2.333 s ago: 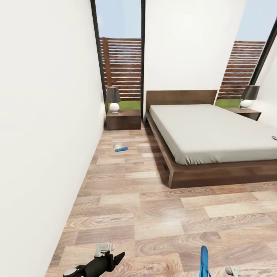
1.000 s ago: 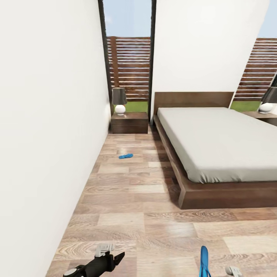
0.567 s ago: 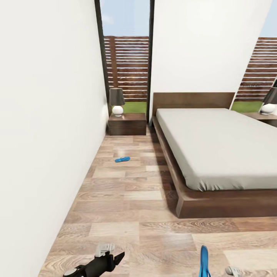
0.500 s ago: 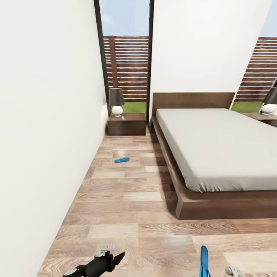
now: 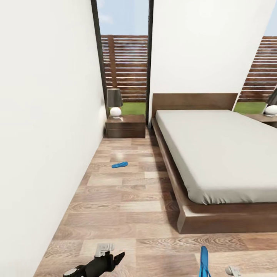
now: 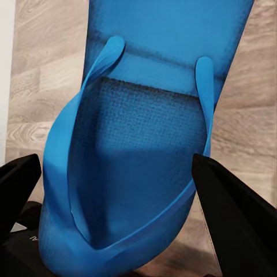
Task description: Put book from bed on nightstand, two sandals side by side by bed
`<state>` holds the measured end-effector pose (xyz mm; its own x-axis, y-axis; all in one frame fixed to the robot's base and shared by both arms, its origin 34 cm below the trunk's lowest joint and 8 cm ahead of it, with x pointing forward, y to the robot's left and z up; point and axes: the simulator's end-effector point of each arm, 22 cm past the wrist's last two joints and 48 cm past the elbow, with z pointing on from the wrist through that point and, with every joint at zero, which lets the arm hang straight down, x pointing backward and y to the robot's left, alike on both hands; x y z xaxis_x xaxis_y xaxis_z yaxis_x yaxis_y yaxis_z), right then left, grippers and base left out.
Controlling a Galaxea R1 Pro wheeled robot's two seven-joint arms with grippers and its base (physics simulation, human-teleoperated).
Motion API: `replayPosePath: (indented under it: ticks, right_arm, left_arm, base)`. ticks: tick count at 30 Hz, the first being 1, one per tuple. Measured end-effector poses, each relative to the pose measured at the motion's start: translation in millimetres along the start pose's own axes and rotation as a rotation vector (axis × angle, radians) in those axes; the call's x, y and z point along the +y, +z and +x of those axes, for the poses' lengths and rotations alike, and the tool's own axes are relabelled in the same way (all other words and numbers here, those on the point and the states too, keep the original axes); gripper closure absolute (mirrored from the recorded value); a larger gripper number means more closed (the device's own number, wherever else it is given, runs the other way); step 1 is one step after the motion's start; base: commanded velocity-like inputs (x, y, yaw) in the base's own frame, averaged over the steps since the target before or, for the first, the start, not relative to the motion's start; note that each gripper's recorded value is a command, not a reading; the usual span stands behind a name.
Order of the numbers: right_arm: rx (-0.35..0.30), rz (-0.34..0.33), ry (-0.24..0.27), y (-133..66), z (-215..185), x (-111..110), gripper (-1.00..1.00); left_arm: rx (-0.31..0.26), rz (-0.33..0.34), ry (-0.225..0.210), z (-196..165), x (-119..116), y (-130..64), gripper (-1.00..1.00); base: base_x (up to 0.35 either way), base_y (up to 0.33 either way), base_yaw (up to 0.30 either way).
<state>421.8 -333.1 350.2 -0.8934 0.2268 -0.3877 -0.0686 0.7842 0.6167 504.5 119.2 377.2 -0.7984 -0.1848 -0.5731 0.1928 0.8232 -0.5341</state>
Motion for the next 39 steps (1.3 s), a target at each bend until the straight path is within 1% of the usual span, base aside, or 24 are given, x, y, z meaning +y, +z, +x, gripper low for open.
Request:
replayPosePath:
  ticks: [3, 12, 26, 34, 39]
  right_arm:
    - [0.0, 0.0, 0.0, 0.1, 0.0, 0.0, 1.0]
    - [-0.001, 0.0, 0.001, 0.2, -0.2, -0.1, 1.0]
    - [0.0, 0.001, 0.0, 0.1, 0.1, -0.1, 1.0]
    - [0.0, 0.002, 0.0, 0.2, 0.0, -0.6, 1.0]
    - [-0.001, 0.002, -0.002, 0.0, -0.8, -0.5, 1.0]
  left_arm:
    - [0.0, 0.0, 0.0, 0.1, 0.0, 0.1, -1.0]
    - [0.001, 0.0, 0.0, 0.2, 0.1, 0.2, -1.0]
    - [0.0, -0.001, 0.001, 0.1, 0.1, 0.1, -1.0]
    - [0.0, 0.0, -0.001, 0.0, 0.3, 0.1, -1.0]
    - [0.0, 0.0, 0.0, 0.1, 0.0, 0.0, -1.0]
  base:
    - [0.224, 0.0, 0.08]
    - [0.045, -0.011, 0.224]
    - [0.248, -0.115, 0.01]
    - [0.15, -0.014, 0.0]
    - [0.283, 0.0, 0.0]
